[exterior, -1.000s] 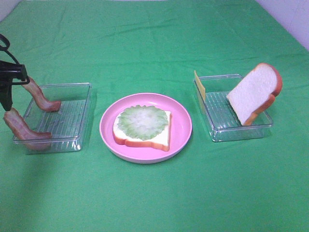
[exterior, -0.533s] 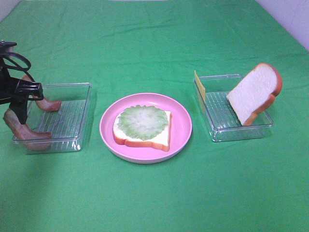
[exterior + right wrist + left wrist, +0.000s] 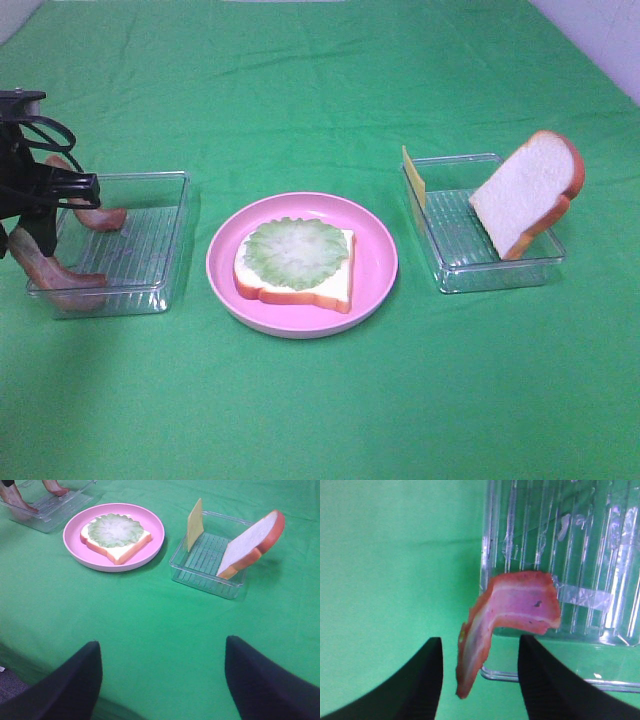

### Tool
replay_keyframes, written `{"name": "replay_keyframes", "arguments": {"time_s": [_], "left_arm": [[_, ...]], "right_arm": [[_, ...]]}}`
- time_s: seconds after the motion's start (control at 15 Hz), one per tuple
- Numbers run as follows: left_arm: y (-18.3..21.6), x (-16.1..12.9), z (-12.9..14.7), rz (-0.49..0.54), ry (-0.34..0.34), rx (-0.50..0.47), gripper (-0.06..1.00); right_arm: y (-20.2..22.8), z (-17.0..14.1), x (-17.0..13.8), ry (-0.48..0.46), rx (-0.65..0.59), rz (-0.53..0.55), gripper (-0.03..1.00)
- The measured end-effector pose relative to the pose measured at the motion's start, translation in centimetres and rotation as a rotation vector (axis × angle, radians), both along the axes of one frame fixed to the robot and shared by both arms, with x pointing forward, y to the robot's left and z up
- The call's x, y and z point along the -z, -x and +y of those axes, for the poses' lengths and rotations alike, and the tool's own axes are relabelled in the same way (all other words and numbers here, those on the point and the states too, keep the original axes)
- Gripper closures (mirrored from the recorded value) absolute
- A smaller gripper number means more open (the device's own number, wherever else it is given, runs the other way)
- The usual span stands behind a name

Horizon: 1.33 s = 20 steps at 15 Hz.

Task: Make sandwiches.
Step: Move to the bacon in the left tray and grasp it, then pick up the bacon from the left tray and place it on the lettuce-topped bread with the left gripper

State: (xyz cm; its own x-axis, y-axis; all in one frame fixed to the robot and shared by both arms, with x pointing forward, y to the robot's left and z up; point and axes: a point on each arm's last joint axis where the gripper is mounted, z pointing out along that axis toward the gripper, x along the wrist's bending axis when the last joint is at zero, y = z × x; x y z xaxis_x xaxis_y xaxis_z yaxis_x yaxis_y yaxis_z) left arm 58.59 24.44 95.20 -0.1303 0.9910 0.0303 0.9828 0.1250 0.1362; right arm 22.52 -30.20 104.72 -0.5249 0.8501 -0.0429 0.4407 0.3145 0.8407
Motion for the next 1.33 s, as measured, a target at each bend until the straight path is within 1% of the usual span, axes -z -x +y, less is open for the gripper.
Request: {"name": "replay_keyframes", "arguments": {"time_s": [0.27, 0.33, 0.4, 0.47, 0.6, 0.8, 0.93, 1.0, 1.13, 1.27, 1.33], "left_arm": [[-0.1, 0.4, 0.0, 0.006, 0.0, 0.0, 0.53], [-0.1, 0.4, 0.0, 0.002, 0.001, 0.0, 0.56], [-0.2, 0.4, -0.1, -0.005, 0.002, 0.001, 0.62], [-0.3, 0.4, -0.1, -0.018, 0.006, 0.002, 0.77], [-0.3, 0.4, -0.1, -0.019, 0.006, 0.002, 0.93], [-0.3, 0.3, -0.1, -0.02, 0.006, 0.002, 0.94], [-0.2, -0.7, -0.1, -0.05, 0.015, 0.001, 0.94], [0.1, -1.8, -0.1, -0.078, 0.03, 0.001, 0.94], [0.7, -4.2, -0.5, -0.14, 0.093, 0.008, 0.94], [1.4, -6.8, -1.0, -0.222, 0.175, 0.027, 0.94], [1.8, -8.4, -1.5, -0.293, 0.25, 0.053, 0.94]], "right_arm": [[0.0, 0.0, 0.0, 0.0, 0.0, 0.0, 0.31], [0.0, 0.0, 0.0, 0.0, 0.0, 0.0, 0.31], [0.0, 0.0, 0.0, 0.0, 0.0, 0.0, 0.31], [0.0, 0.0, 0.0, 0.0, 0.0, 0.0, 0.31], [0.0, 0.0, 0.0, 0.0, 0.0, 0.0, 0.31], [0.0, 0.0, 0.0, 0.0, 0.0, 0.0, 0.31], [0.0, 0.0, 0.0, 0.0, 0.0, 0.0, 0.31], [0.0, 0.0, 0.0, 0.0, 0.0, 0.0, 0.31], [0.0, 0.0, 0.0, 0.0, 0.0, 0.0, 0.31], [0.0, 0.0, 0.0, 0.0, 0.0, 0.0, 0.31], [0.0, 0.0, 0.0, 0.0, 0.0, 0.0, 0.31]]}}
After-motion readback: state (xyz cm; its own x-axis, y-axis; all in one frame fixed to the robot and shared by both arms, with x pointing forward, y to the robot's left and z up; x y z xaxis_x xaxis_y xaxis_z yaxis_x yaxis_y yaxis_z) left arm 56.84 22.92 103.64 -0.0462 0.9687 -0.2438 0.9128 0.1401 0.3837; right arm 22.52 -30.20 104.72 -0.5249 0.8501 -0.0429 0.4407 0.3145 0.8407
